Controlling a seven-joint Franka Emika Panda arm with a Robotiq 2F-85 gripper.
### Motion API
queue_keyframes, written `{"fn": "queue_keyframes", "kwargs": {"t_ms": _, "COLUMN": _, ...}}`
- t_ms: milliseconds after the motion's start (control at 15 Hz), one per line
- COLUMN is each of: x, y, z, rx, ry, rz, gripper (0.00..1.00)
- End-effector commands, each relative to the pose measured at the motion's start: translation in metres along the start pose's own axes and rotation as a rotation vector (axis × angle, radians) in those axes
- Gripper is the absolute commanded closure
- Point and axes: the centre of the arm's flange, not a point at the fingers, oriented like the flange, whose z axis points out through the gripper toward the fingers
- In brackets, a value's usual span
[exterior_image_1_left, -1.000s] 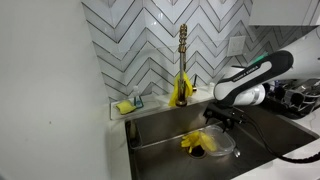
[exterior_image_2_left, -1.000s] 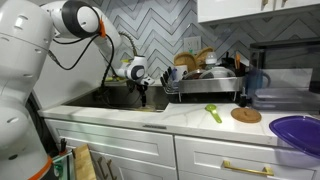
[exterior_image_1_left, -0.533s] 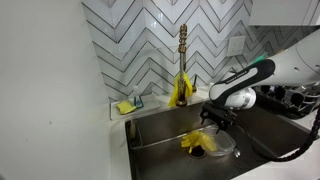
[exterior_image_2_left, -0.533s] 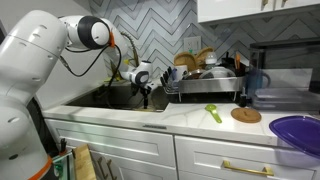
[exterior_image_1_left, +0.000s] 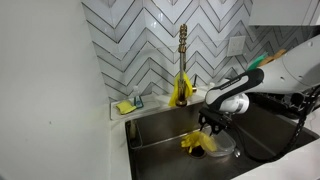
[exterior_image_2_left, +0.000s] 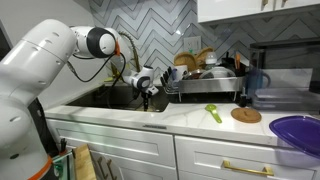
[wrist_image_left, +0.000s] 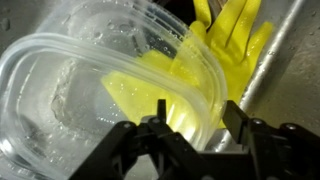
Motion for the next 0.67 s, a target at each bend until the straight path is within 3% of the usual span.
{"fn": "queue_keyframes", "kwargs": {"t_ms": 0, "x": 0.006, "y": -0.005, "z": 0.016, "rx": -0.021, "ry": -0.027, "rz": -0.002, "gripper": 0.70}}
{"fn": "queue_keyframes", "kwargs": {"t_ms": 267, "x": 0.004, "y": 0.002, "z": 0.012, "rx": -0.051, "ry": -0.025, "rz": -0.004, "gripper": 0.99}}
{"fn": "queue_keyframes", "kwargs": {"t_ms": 600, "x": -0.006, "y": 0.004, "z": -0.021, "rx": -0.097, "ry": -0.022, "rz": 0.004, "gripper": 0.96}}
